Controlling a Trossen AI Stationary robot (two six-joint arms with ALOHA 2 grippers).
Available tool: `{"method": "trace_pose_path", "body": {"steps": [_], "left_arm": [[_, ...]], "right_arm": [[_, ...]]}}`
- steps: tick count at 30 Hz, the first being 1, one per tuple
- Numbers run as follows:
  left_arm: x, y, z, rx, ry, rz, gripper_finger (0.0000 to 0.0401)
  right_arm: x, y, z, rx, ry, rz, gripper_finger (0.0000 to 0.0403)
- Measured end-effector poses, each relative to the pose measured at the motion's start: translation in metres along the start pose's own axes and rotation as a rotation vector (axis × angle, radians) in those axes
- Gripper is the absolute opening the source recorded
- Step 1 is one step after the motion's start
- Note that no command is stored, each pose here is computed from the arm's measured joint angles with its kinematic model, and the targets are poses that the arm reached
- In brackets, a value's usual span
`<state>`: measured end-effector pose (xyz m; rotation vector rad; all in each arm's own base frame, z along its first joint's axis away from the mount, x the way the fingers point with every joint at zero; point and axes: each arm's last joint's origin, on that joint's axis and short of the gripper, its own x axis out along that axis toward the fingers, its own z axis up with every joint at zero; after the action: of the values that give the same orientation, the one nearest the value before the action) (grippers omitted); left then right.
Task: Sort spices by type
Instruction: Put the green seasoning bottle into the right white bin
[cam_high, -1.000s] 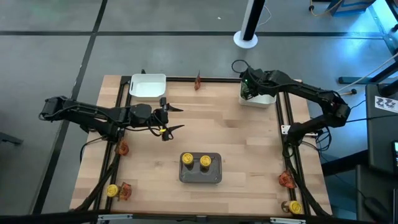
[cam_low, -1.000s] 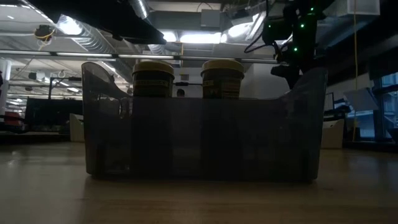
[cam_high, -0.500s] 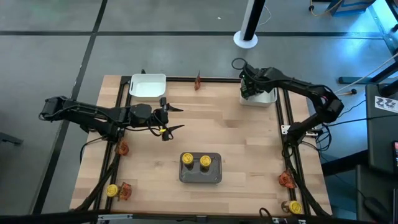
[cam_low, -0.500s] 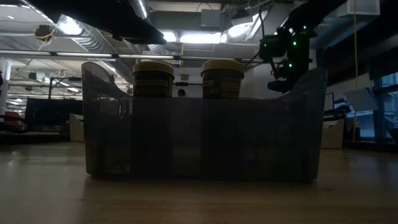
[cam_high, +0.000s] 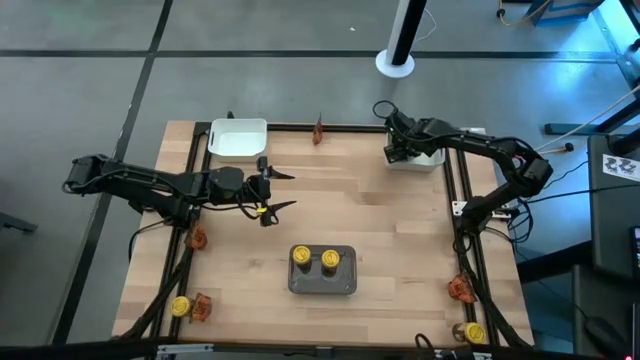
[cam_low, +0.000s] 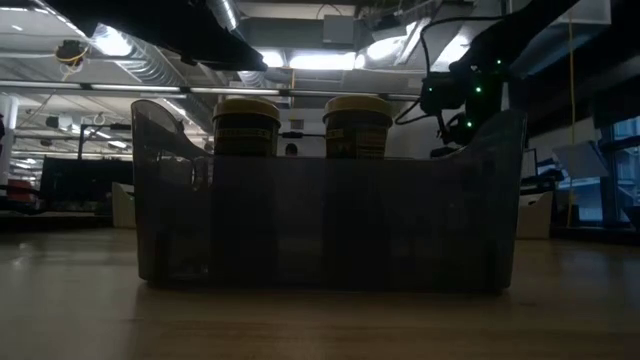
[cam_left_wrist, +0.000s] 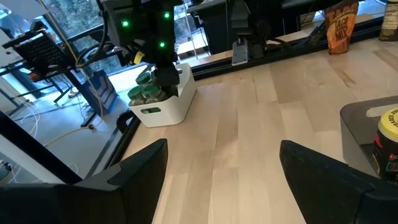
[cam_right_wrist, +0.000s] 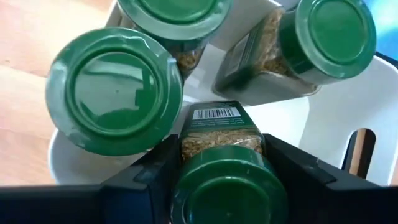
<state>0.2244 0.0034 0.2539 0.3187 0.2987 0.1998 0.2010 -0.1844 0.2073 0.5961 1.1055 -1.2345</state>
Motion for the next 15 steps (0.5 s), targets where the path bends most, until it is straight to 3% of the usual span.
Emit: {"method": "trace_pose_path", "body": {"steps": [9,15], "left_arm": [[0.0000,0.0000,0.0000,0.000,0.000,0.000,0.0294],[0.0000,0.0000,0.0000,0.000,0.000,0.000,0.0294]], "right_arm": [[0.0035,0.0005,-0.0021,-0.005,-0.018,0.002,0.0209],[0.0056,0.0012,-0.0032,-0.019,-0.006,0.010,0.0245]]}}
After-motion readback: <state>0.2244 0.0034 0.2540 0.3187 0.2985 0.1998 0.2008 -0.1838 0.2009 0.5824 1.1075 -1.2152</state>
